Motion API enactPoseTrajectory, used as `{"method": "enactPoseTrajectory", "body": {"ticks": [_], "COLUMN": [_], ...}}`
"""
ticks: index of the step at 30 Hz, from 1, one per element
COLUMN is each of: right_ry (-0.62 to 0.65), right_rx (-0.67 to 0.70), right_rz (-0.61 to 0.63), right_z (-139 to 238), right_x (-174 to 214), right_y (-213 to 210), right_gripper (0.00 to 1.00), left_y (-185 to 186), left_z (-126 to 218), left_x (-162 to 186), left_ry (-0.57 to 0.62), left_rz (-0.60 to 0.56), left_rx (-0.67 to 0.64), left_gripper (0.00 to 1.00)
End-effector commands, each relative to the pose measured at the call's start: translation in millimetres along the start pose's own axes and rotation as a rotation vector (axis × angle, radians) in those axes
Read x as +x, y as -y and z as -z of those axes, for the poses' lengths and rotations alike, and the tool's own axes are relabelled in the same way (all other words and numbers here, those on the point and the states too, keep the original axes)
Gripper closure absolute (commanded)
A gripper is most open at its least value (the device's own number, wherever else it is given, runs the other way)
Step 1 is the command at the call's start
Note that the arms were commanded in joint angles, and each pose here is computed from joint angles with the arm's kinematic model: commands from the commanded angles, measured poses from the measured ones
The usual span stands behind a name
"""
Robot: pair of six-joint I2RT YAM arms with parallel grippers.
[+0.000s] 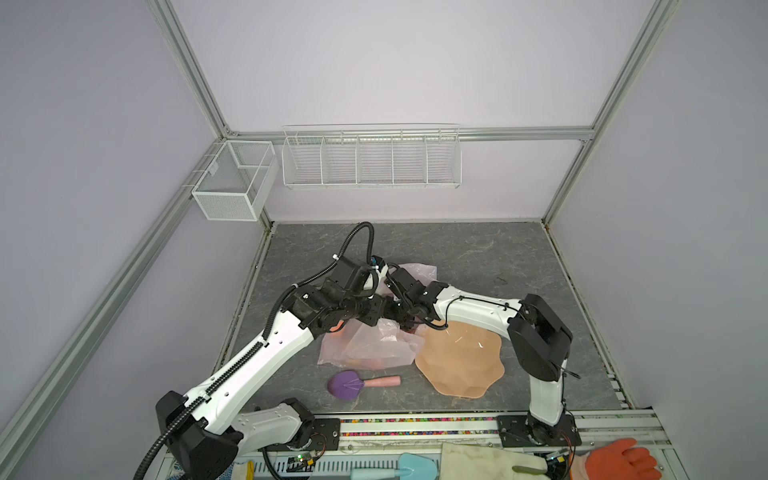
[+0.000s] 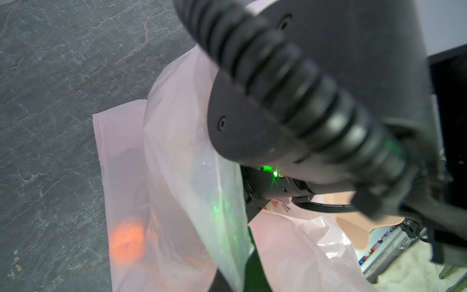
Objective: Place the fruits into the plastic bag
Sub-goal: 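Open the right gripper to release the strawberry inside the bag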
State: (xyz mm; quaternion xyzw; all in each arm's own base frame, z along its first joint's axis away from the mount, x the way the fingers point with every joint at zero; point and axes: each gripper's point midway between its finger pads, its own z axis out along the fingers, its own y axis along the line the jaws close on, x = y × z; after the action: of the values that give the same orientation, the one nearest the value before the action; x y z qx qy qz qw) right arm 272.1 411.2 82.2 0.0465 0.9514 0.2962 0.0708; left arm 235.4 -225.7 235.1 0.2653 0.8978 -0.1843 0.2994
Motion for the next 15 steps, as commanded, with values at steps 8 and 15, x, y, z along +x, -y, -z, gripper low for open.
{"method": "enactPoseTrajectory", "body": {"ticks": [8,15], "right_ry": [0.062,0.109], "right_rx": [0.022,0.058], "right_rz": [0.073,0.142], "right_z": [51.8,92.2], "right_x": [3.8,7.3], "right_y": [4.4,14.3], "right_gripper": [0.06,0.08], "left_y": [-3.5,-4.0], "left_z": [4.6,3.3], "left_x": [5.8,5.1], "left_ry": [0.008,0.012], "left_rz": [-0.014,-0.01], "left_rx": [-0.02,-0.022], "left_gripper": [1.0,1.0]}}
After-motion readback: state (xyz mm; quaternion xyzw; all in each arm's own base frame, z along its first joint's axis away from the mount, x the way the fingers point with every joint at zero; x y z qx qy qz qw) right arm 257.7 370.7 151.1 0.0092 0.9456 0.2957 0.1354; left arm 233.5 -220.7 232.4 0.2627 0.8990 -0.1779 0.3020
